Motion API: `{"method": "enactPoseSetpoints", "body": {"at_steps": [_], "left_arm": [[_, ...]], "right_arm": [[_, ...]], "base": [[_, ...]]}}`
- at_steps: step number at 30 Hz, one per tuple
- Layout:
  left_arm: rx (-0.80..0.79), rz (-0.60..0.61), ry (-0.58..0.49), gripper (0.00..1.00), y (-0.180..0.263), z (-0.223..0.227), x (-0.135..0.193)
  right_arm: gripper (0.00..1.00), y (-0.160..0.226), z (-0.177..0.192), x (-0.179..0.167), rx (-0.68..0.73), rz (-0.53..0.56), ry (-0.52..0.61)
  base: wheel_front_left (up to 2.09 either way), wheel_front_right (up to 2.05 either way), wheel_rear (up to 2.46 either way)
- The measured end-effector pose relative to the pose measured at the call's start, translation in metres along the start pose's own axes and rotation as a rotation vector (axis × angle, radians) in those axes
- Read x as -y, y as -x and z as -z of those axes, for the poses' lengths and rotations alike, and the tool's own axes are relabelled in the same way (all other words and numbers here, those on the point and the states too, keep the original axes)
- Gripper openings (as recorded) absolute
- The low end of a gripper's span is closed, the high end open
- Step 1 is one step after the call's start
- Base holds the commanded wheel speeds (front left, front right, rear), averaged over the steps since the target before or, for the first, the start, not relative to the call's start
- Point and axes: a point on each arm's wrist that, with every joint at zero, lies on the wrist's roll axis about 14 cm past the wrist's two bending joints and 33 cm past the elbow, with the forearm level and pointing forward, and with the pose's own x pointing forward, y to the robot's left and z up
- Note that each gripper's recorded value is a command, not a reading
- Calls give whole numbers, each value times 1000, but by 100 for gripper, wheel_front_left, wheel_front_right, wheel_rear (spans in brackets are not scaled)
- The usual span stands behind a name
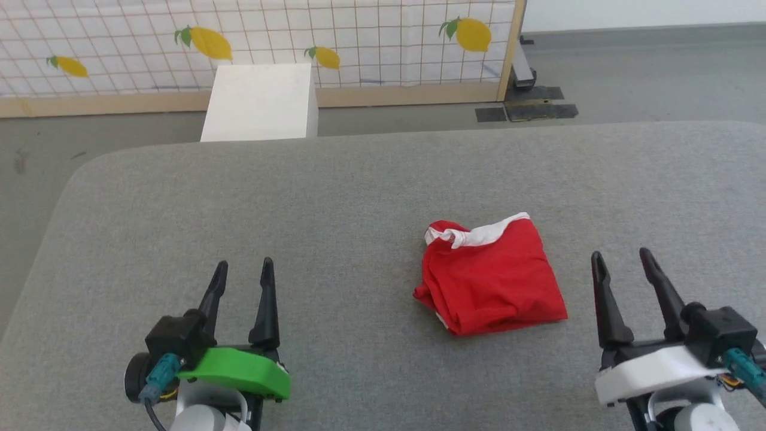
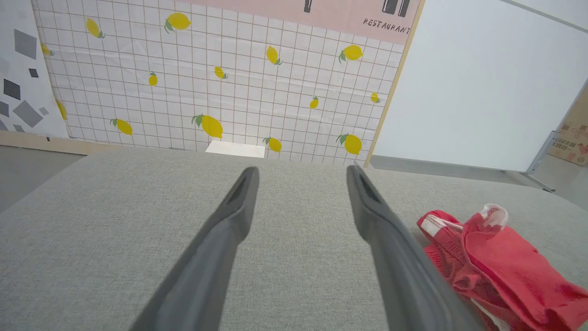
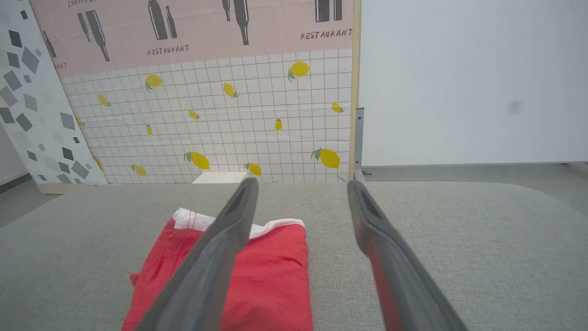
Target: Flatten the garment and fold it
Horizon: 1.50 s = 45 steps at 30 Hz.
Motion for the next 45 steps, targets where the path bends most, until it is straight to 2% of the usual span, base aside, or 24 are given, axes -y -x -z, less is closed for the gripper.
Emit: {"method": "enactPoseSetpoints", "body": {"at_steps": [31, 34, 37, 40, 43, 45], "left_arm": [[-15, -9, 18, 100, 6, 4, 1], [-20, -14, 18, 100, 5, 6, 0], [-26, -18, 19, 100, 4, 8, -2], [-31, -26, 20, 100, 3, 11, -5], [-35, -37, 18, 100, 1, 13, -9], [-33, -46, 16, 100, -1, 13, -12]], "right_arm": [[100, 17, 10, 5, -43, 30, -25], [100, 14, 18, 7, -78, 54, -167], [100, 4, 36, 18, -164, 116, -500], [100, -10, 56, 19, -287, 130, -746], [100, -19, 83, 14, -459, 122, -878], [100, -26, 95, 13, -540, 119, -923]], "base": [[0, 0, 0], [0, 0, 0], [0, 0, 0], [0, 0, 0], [0, 0, 0], [0, 0, 0]]}}
